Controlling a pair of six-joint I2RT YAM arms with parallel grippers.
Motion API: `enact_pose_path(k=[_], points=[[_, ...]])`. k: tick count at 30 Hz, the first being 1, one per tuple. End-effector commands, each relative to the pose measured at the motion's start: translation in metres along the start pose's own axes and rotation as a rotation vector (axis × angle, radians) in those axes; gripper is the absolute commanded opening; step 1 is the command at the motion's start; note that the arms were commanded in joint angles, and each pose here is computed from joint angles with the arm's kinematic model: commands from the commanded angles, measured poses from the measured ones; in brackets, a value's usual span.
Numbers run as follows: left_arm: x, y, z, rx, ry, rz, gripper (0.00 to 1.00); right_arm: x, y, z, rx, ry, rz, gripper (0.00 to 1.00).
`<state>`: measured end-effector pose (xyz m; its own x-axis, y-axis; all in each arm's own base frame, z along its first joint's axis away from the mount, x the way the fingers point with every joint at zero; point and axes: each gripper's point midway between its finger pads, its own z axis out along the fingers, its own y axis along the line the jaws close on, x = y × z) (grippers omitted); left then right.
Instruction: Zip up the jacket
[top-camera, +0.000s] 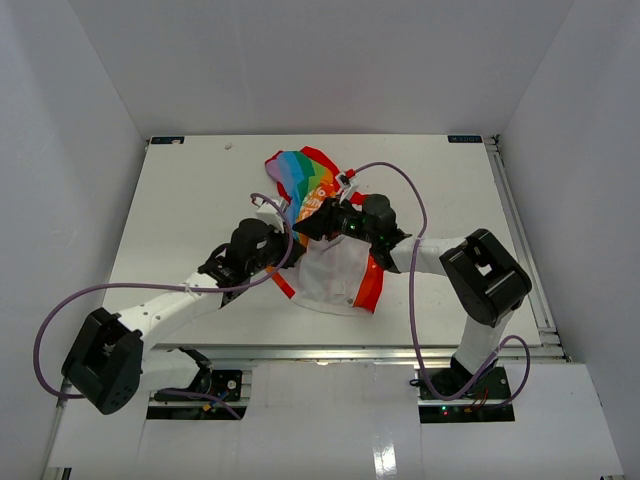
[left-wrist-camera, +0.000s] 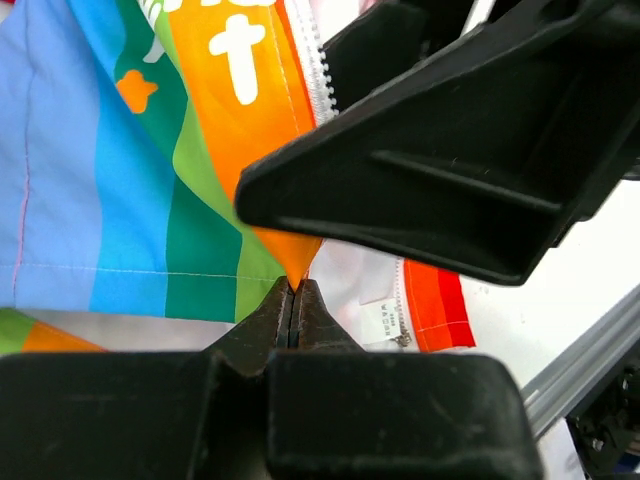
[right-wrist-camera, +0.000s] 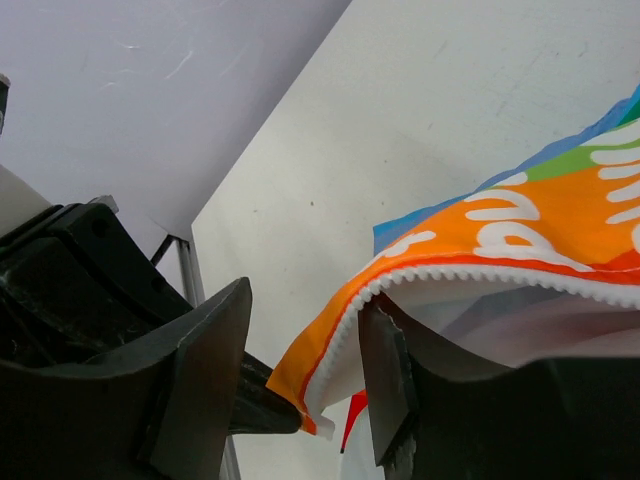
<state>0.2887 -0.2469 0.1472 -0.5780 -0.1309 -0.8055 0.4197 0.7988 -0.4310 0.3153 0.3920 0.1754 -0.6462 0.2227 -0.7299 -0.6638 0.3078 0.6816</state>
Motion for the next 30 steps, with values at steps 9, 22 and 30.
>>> enact_pose_path(k=[9,22,30], points=[[-0.014,-0.044,-0.021,0.262,-0.027,-0.008,0.0,-0.013,-0.014,-0.037,0.077,-0.027,-0.085,0.7],[-0.005,-0.008,-0.005,0.12,0.056,-0.115,0.0,-0.016,-0.058,-0.099,0.422,-0.045,-0.119,0.68],[0.008,0.003,-0.015,0.064,0.036,-0.233,0.0,0.025,-0.136,-0.182,0.983,0.025,-0.039,0.49]])
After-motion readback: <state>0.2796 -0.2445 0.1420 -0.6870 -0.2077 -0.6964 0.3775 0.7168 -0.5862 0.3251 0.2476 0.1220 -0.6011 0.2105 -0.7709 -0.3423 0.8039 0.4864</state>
